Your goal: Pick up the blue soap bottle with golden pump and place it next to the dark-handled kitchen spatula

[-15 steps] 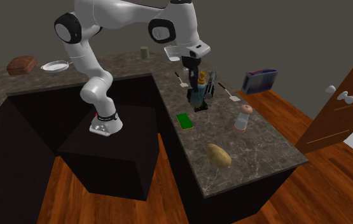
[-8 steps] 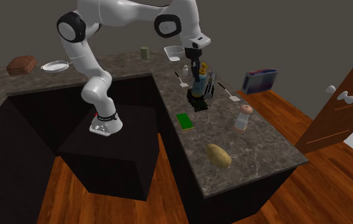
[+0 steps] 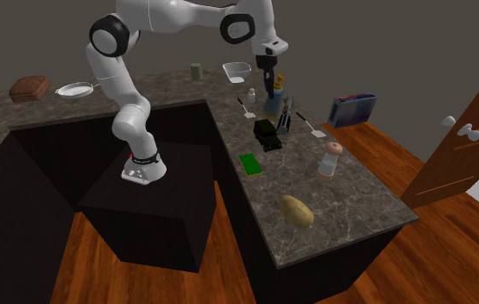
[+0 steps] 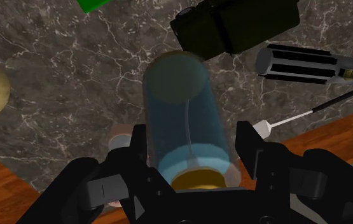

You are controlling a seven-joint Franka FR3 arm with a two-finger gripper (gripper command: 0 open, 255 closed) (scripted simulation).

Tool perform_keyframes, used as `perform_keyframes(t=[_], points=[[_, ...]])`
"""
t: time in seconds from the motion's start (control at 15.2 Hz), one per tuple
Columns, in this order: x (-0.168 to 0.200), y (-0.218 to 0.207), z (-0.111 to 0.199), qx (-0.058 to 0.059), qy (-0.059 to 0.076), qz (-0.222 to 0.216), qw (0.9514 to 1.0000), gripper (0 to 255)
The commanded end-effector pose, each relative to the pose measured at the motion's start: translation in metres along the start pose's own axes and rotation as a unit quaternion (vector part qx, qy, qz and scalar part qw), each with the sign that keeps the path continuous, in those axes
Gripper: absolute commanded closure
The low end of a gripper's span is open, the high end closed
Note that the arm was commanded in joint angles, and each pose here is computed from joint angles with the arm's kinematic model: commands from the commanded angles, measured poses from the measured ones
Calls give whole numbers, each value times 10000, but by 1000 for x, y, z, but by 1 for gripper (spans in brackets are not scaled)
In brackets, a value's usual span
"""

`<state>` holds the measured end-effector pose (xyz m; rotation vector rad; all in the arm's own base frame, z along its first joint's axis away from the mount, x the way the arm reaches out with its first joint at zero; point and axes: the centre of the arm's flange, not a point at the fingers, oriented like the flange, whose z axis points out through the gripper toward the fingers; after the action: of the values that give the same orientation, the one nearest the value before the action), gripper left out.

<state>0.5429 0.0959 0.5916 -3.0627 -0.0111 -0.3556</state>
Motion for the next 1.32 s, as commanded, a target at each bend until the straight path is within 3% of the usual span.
perform_keyframes(t=[0.0, 1.25], points=[[-1, -29, 0, 0, 5, 7, 10000, 255], [13, -279, 17, 0, 5, 7, 10000, 255]])
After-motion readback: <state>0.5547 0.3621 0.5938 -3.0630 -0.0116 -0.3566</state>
